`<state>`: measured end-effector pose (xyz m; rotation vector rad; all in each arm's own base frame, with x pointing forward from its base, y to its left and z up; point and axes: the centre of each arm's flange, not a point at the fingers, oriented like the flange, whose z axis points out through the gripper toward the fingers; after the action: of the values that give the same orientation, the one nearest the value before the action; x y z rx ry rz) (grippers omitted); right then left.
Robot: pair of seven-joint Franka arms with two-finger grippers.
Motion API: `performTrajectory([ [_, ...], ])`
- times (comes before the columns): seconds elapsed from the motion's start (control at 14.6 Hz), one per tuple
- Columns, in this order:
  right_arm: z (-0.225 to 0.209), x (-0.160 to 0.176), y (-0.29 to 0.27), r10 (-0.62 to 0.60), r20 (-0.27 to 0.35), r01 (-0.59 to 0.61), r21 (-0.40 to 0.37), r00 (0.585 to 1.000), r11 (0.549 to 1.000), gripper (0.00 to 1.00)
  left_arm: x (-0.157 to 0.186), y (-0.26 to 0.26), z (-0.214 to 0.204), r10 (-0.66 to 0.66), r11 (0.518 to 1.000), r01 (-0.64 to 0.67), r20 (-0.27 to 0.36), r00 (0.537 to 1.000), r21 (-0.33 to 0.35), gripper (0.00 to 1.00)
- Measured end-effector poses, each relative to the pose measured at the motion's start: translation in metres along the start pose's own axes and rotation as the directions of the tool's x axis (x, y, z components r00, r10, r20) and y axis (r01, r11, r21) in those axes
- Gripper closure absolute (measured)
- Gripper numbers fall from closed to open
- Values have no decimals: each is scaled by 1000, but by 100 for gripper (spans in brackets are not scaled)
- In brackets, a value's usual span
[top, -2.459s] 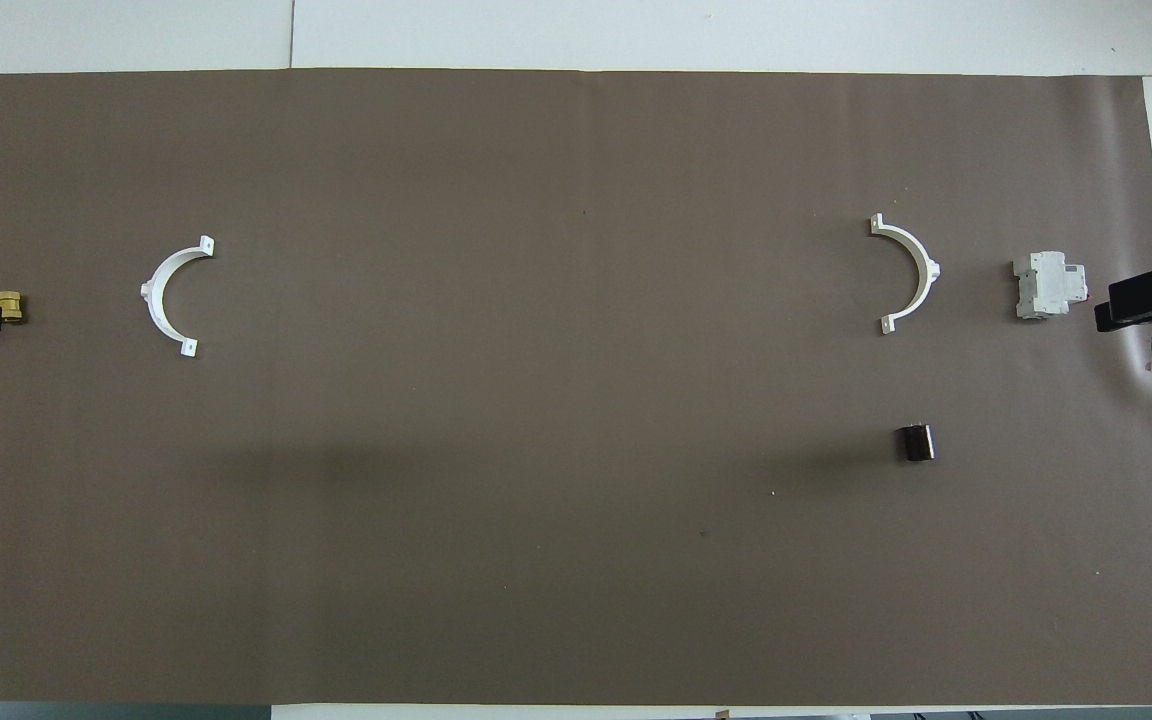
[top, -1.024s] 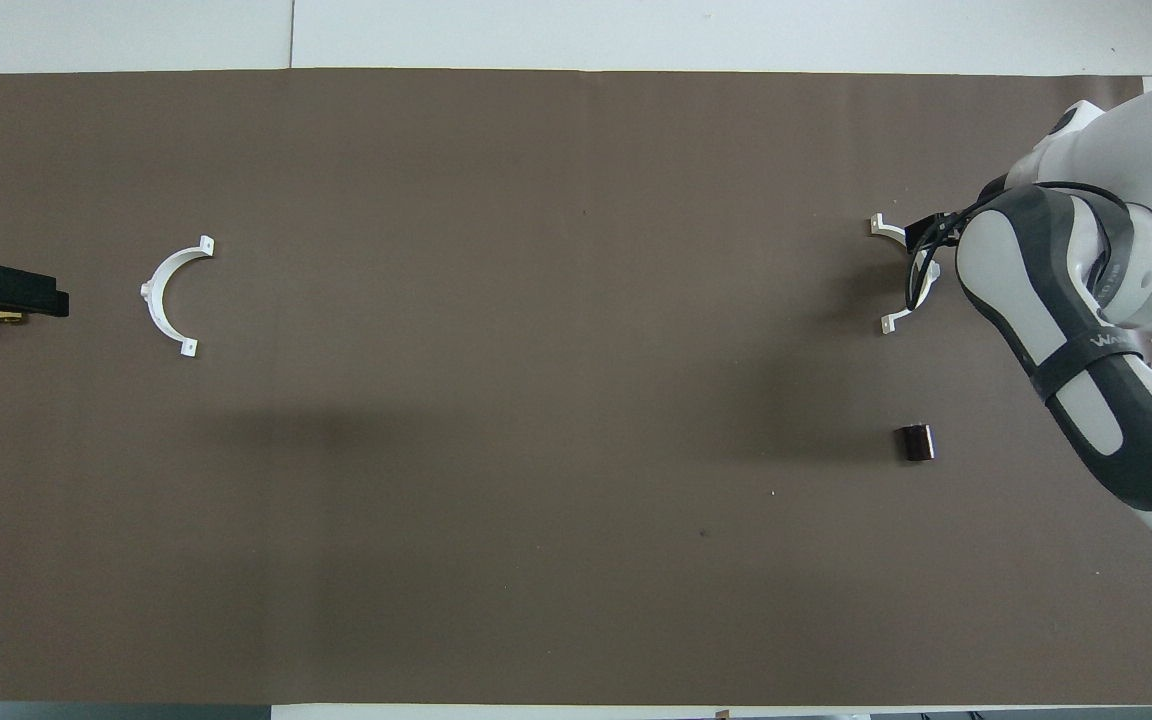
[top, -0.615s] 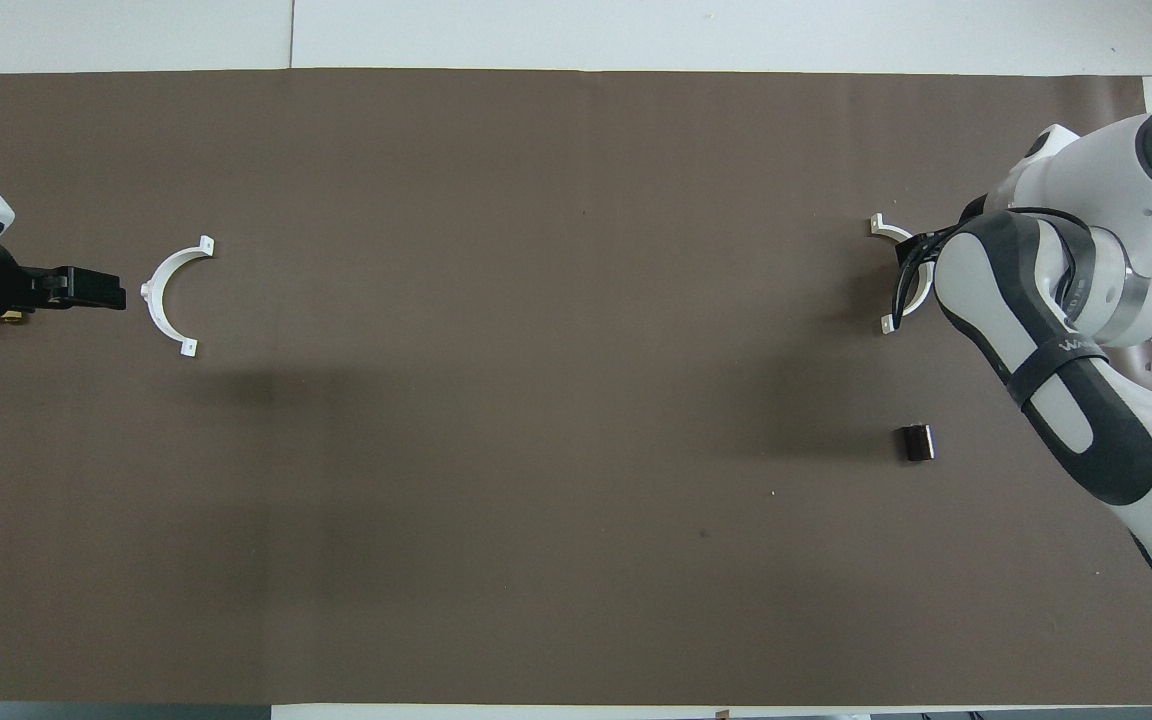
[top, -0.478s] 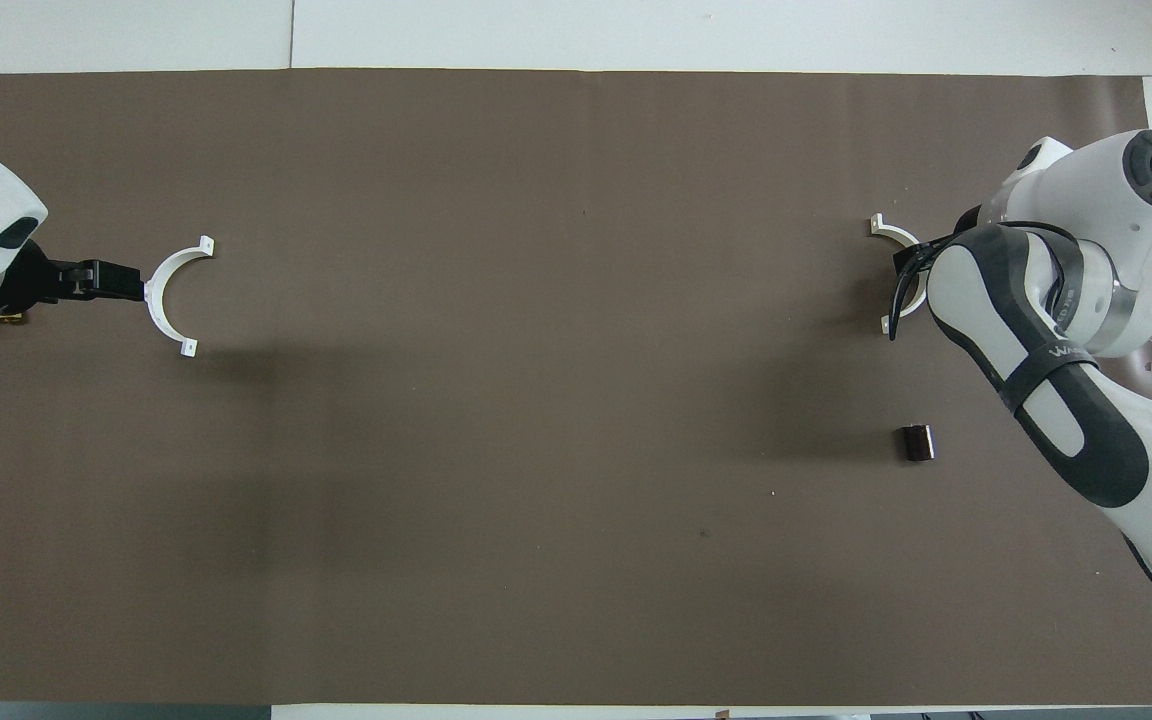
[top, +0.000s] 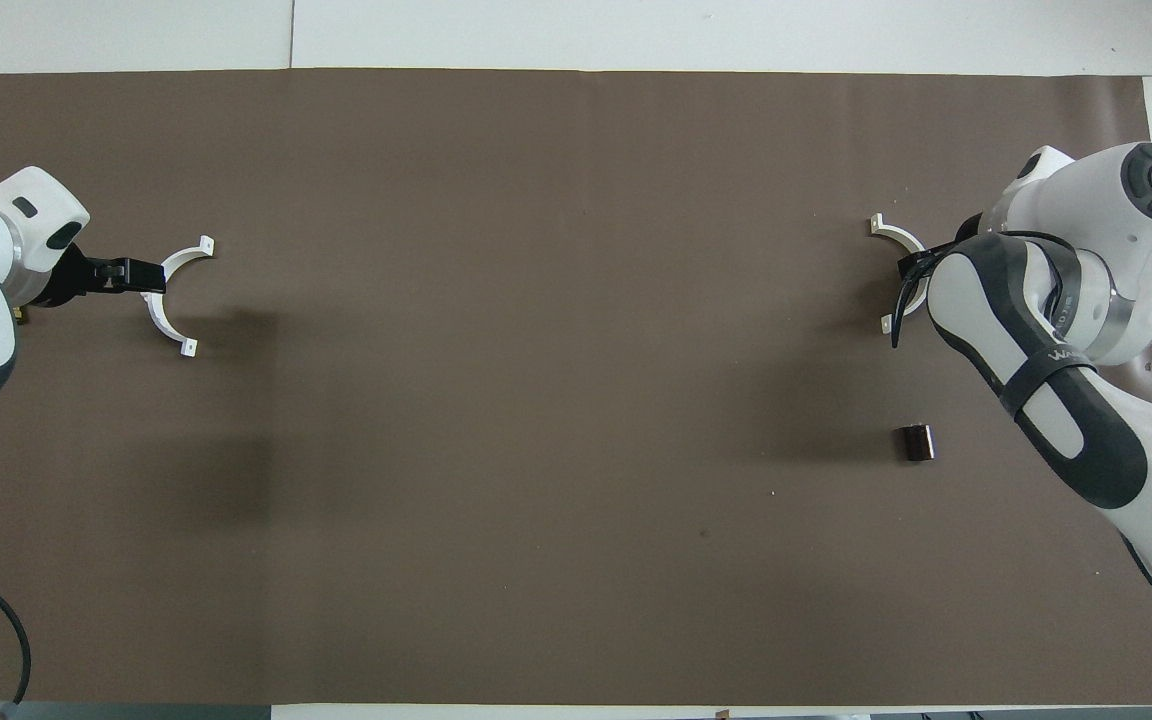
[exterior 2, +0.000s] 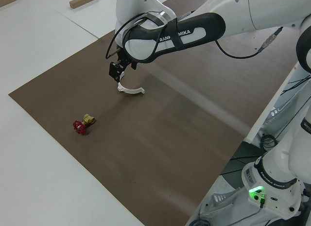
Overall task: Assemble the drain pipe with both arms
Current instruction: 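Lift both clamp halves and carry them toward each other mid-table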
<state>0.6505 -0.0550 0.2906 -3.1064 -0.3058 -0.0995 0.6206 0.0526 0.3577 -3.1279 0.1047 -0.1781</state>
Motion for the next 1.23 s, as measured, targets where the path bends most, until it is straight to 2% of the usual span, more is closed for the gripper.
performTrajectory([
  [0.27,0,0,0,-3,1,3,0,1000,1000,43,3,-1,39,8,1000,-8,-2,1000,4,0],
  [0.41,1,0,0,-3,1,3,1,1000,1000,65,2,-3,49,12,1000,-12,7,1000,4,1],
  [0.48,1,0,0,-3,1,3,1,1000,1000,72,2,-4,50,18,1000,-18,9,1000,4,4],
  [0.55,0,0,0,-3,1,3,1,1000,1000,73,1,-4,51,22,1000,-22,9,1000,4,4],
  [0.61,0,0,-1,-3,0,3,1,1000,1000,79,1,-5,51,24,1000,-24,9,1000,4,9],
  [0.82,-9,4,-6,-9,9,9,13,1000,1000,79,1,-7,50,25,1000,-25,8,1000,5,47],
  [1.02,-60,33,-49,22,53,-25,45,998,999,79,1,-8,50,23,1000,-23,6,1000,5,80],
  [1.23,-105,59,-151,88,56,-90,51,995,995,79,1,-8,50,23,1000,-23,6,1000,5,80],
])
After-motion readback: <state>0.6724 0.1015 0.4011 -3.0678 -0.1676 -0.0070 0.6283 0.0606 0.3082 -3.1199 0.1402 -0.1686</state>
